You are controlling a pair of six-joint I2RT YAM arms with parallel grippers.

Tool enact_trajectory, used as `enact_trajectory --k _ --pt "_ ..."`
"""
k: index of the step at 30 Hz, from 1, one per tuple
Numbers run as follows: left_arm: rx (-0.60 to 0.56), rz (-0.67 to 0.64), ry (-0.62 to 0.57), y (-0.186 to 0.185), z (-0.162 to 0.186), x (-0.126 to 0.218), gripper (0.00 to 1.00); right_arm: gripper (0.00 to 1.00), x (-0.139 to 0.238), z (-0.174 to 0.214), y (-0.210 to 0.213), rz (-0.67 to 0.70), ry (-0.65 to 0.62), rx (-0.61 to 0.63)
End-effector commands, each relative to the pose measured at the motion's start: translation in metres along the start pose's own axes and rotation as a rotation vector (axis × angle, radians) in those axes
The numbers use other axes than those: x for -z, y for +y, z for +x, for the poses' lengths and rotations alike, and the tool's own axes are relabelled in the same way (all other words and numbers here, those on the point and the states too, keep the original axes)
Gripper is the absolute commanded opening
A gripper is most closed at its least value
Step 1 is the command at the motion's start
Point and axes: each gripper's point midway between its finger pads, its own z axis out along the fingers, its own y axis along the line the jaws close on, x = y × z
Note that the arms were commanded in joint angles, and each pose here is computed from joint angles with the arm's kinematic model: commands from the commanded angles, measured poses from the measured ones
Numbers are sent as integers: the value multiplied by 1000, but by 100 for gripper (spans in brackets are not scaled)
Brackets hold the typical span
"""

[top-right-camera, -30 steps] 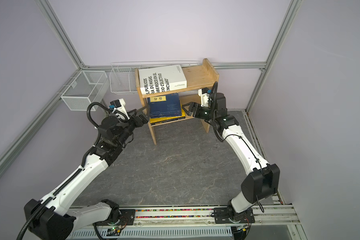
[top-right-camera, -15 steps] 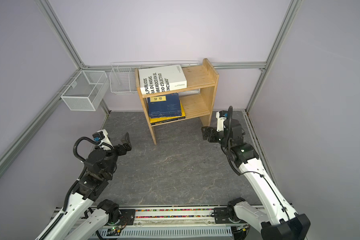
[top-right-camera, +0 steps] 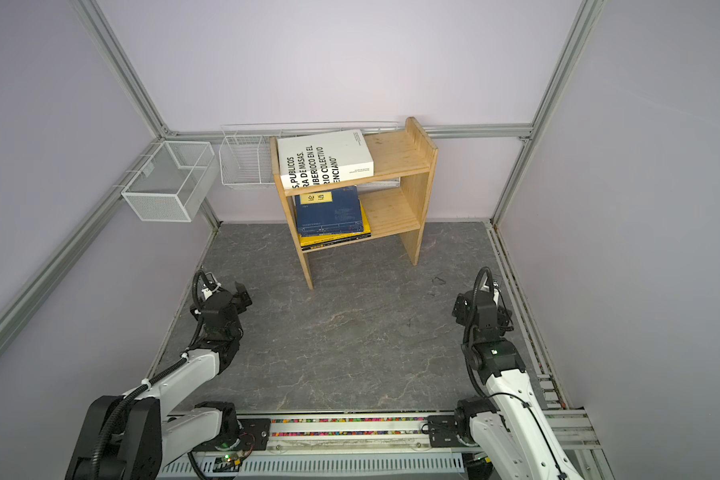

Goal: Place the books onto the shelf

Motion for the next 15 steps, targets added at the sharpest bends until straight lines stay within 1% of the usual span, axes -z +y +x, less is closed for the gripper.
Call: enact_trajectory --k 1,2,4,7,10,12,13,15 --pt "76 87 -61 -10 -2 -9 99 89 -16 -5 5 -11 -90 -21" --pt "79 112 -89 -14 -4 -9 99 89 -19 -4 8 -23 -101 -28" --pt "66 167 -102 -23 -4 -9 99 89 -28 -4 12 -45 -144 -26" --pt "54 170 -89 -25 4 -13 99 89 -35 -11 17 -74 -246 -29" --pt "29 218 -80 -37 20 -21 99 89 -43 -11 26 -113 -272 -22" --pt "11 238 -132 -43 17 -25 99 89 -51 -5 32 -128 -271 1" --pt "0 244 -87 -45 22 -25 99 89 -55 -2 34 -132 -275 6" --pt "2 212 -22 -41 24 -28 99 89 -64 3 36 -128 -283 24"
